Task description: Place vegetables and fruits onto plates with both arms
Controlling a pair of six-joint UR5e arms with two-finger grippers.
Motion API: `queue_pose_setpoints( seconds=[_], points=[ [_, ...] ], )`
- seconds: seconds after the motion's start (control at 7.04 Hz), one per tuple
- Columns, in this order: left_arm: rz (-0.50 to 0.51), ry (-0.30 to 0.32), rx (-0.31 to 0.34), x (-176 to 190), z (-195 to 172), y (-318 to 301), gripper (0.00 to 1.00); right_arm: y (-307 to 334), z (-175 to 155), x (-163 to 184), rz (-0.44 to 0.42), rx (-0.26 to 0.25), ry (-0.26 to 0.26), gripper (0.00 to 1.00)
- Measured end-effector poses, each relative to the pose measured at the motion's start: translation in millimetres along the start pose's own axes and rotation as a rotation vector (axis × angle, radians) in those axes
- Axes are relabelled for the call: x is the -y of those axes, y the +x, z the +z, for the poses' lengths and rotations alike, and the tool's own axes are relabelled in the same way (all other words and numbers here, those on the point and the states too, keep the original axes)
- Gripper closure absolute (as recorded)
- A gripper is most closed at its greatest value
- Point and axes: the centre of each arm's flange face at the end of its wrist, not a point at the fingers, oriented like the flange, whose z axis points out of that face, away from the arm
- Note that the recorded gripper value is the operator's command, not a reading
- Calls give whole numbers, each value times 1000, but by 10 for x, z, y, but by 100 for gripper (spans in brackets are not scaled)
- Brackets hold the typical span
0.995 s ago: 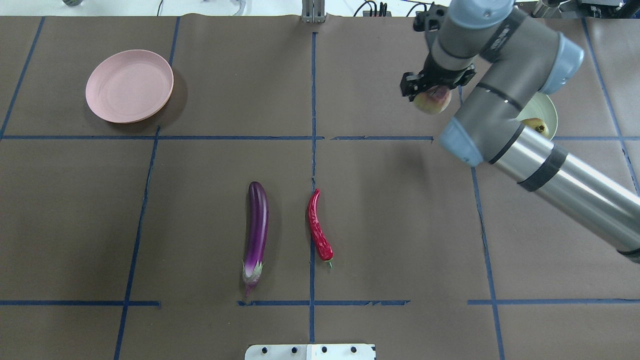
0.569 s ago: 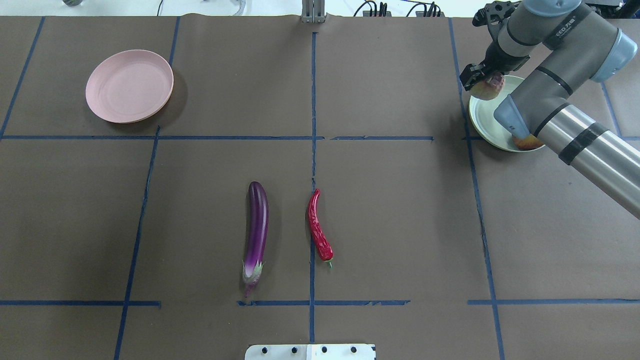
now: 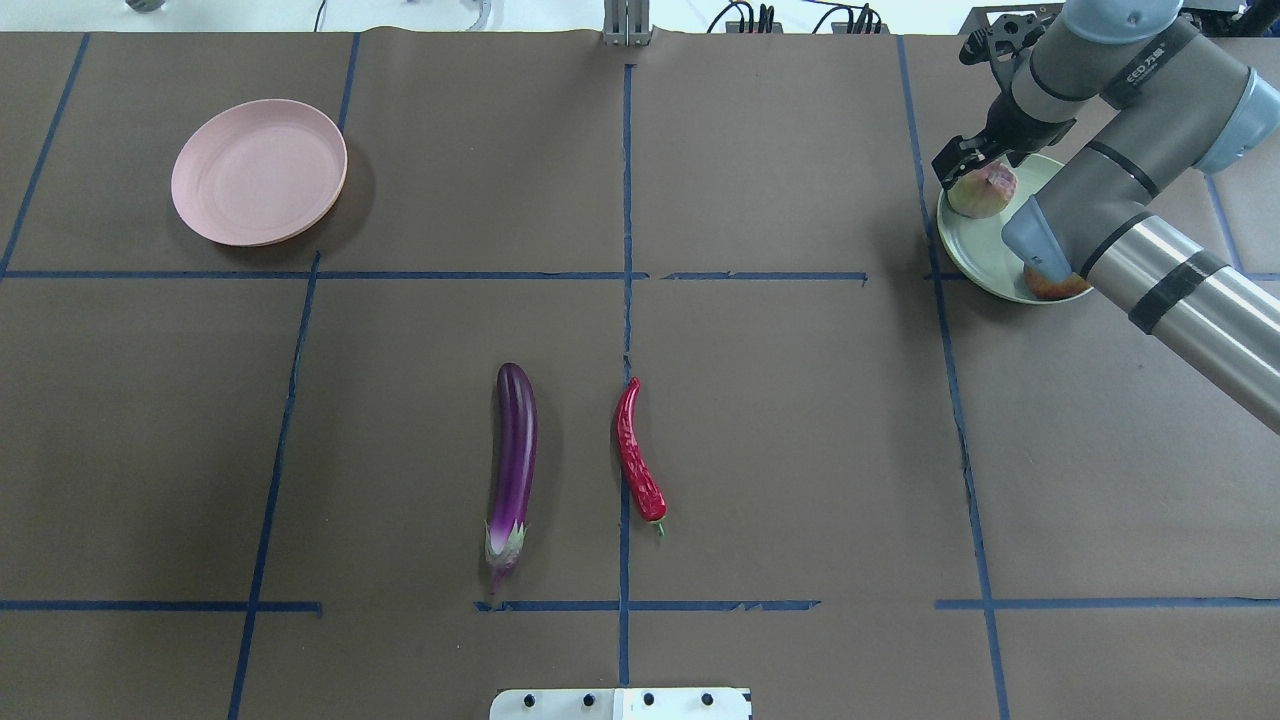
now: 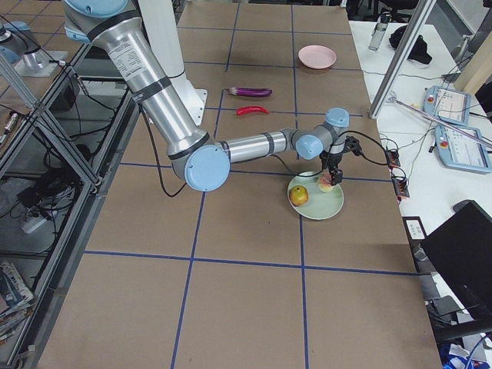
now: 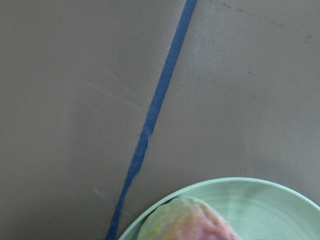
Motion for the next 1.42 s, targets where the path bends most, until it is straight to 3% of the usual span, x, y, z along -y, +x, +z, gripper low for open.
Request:
queue_pose_setpoints(
  seconds=[0.14, 0.43, 0.57, 0.71, 0.85, 1.14, 1.42],
  points=[
    [1, 1, 0, 2, -3, 2, 0, 79, -273, 66, 29, 2, -2, 0],
    [28, 32, 6, 43, -90, 73, 0, 392, -1136, 121, 37, -13, -31, 0],
    [63, 71, 12, 84, -161, 131, 0, 773, -1492, 18, 0, -25, -48, 0],
    [92, 104, 17, 122, -206, 174, 0, 1265, -1625, -240, -29, -15, -71, 0],
    [118, 133, 20, 167, -245, 224, 0, 1888, -1614, -673, -19, 4, -99, 0],
    [162, 180, 23, 247, -316, 307, 0, 2950, -1391, -1790, 102, 30, -144, 0],
    [170, 191, -31, 445, -323, 595, 0, 3460, -1084, -2911, 197, 94, -132, 0]
  ],
)
